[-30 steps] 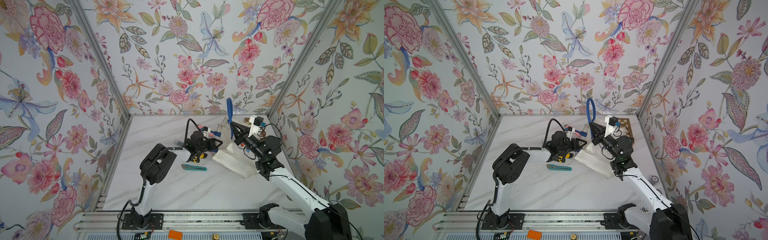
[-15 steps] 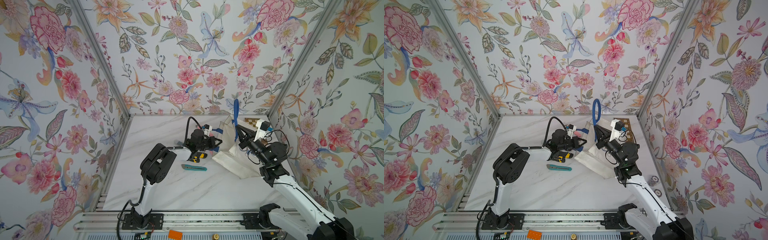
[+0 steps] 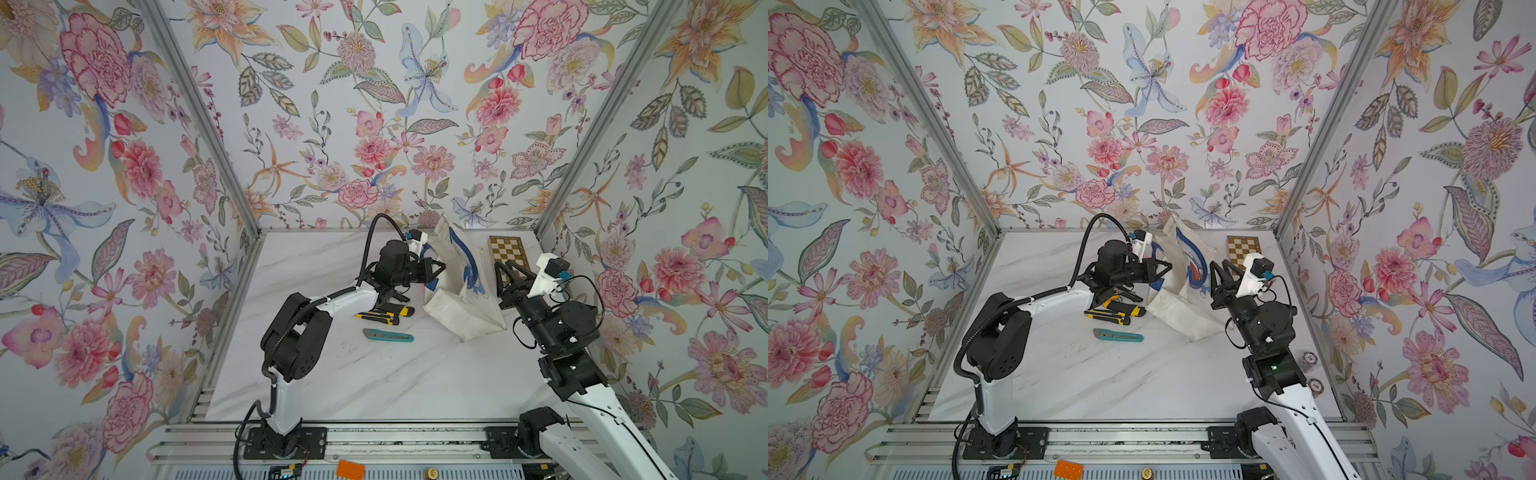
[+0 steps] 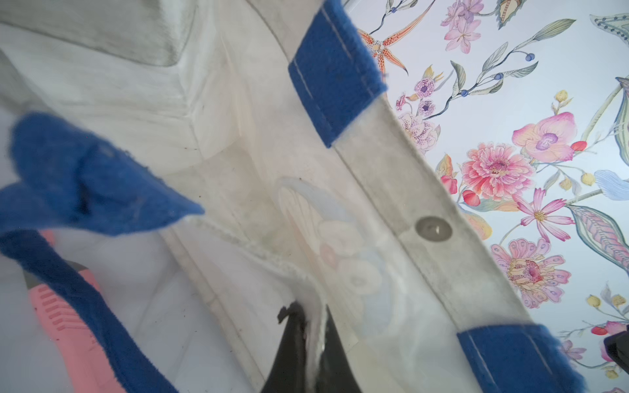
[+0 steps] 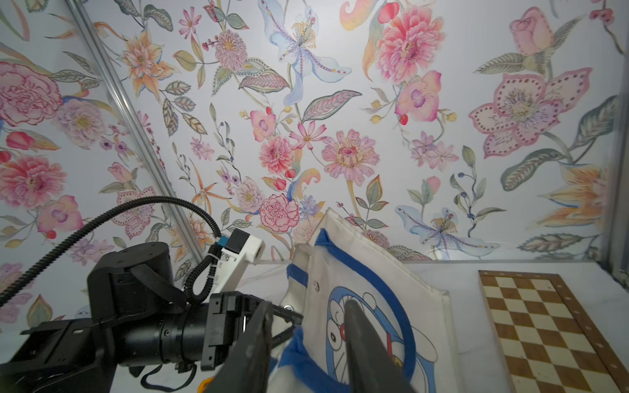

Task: Place the art knife into the pouch
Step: Open the pouch at the center of the board.

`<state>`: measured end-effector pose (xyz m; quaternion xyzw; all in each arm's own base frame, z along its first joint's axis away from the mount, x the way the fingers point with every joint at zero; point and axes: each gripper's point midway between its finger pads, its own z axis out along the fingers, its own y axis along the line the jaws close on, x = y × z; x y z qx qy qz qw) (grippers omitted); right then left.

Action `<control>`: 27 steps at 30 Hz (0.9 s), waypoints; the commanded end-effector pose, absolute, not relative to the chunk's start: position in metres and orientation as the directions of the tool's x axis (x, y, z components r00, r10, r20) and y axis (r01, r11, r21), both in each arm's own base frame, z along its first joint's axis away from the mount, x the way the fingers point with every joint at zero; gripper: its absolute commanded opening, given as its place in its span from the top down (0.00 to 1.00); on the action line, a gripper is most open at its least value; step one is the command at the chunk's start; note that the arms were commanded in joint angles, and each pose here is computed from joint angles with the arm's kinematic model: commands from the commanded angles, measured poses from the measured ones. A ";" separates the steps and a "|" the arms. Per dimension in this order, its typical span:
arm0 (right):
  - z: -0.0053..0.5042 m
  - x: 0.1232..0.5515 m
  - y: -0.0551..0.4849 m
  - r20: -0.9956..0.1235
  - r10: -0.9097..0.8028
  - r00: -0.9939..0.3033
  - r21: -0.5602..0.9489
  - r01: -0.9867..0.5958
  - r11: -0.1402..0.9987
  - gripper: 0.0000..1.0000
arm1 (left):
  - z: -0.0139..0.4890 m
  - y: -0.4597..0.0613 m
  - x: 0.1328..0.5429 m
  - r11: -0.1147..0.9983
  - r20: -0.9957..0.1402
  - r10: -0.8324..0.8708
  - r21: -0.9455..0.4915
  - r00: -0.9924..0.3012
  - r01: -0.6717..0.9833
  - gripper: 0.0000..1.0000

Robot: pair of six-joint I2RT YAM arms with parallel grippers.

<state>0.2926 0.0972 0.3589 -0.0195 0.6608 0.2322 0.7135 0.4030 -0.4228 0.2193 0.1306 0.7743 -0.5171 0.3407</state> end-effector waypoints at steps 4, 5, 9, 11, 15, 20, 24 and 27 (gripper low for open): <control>0.351 0.297 0.095 -0.970 0.230 -0.075 0.242 -0.316 0.917 0.53 | 0.266 -0.425 0.398 0.443 -0.756 -0.130 -0.623 -0.642 0.644 1.00; 0.347 0.300 0.100 -0.970 0.222 -0.103 0.244 -0.330 0.912 0.49 | 0.267 -0.427 0.397 0.444 -0.760 -0.122 -0.617 -0.639 0.649 1.00; 0.326 0.313 0.119 -0.951 0.177 -0.253 0.265 -0.373 0.889 0.50 | 0.276 -0.433 0.391 0.481 -0.801 -0.067 -0.548 -0.595 0.684 1.00; 0.315 0.319 0.128 -0.931 0.153 -0.332 0.282 -0.385 0.879 0.47 | 0.280 -0.436 0.389 0.479 -0.811 -0.056 -0.534 -0.583 0.696 1.00; 0.297 0.332 0.128 -0.895 0.121 -0.430 0.286 -0.342 0.895 0.48 | 0.279 -0.439 0.386 0.470 -0.804 -0.054 -0.543 -0.592 0.696 1.00; 0.279 0.345 0.096 -0.865 0.142 -0.482 0.257 -0.182 0.949 0.51 | 0.277 -0.440 0.384 0.464 -0.802 -0.053 -0.548 -0.595 0.696 1.00; 0.268 0.352 0.083 -0.831 0.173 -0.528 0.282 -0.133 0.950 0.53 | 0.280 -0.440 0.382 0.457 -0.804 -0.054 -0.547 -0.592 0.702 1.00; 0.258 0.357 0.088 -0.803 0.173 -0.570 0.310 -0.152 0.939 0.54 | 0.282 -0.441 0.380 0.441 -0.803 -0.060 -0.554 -0.593 0.706 1.00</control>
